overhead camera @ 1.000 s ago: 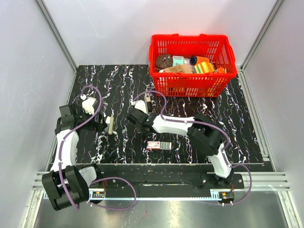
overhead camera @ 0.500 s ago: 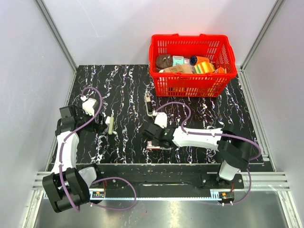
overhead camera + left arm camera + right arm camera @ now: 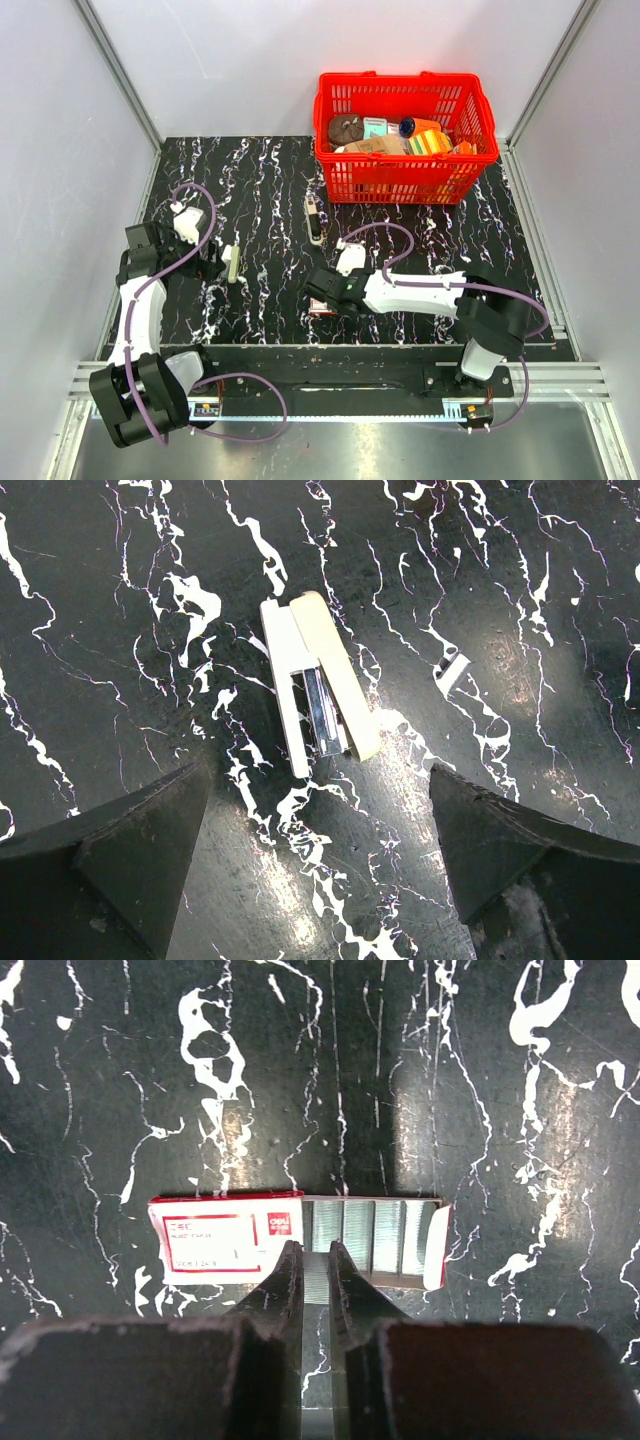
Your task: Unload the staples from the stapler
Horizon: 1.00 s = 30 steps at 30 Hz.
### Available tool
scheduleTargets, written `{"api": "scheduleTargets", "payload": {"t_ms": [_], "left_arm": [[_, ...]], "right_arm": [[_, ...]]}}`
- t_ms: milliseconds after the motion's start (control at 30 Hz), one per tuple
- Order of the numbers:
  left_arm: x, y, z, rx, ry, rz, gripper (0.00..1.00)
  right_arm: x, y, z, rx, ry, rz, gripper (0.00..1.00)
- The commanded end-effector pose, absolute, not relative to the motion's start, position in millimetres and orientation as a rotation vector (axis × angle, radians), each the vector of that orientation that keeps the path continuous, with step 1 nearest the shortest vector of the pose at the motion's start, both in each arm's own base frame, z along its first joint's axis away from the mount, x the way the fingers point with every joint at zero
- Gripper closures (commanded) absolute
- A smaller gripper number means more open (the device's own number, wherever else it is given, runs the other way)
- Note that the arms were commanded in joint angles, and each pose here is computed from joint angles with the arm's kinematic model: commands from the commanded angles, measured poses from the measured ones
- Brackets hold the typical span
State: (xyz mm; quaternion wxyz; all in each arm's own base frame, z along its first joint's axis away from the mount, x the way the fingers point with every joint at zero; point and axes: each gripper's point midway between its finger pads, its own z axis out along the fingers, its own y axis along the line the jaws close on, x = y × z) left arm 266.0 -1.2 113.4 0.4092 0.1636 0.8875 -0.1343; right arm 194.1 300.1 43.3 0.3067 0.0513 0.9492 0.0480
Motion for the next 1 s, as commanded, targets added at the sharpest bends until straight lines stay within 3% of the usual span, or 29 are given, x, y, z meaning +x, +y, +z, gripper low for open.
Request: {"api": "scheduleTargets", "payload": {"t_ms": [0,700,967], "left_arm": [[271,0,121,0.439,2.194,-0.316,0.04],[271,0,120,0.441,2.192,-0.324,0.04],[270,-1,119,0.442,2.193,-0.328,0.04]], "right_arm": [[196,289,43,0.203,2.469,0.083,1.0],[197,290,31,0.183,2.481,0.045,0.99],[197,294,32,0.165,2.486,0.056,0.89]]}}
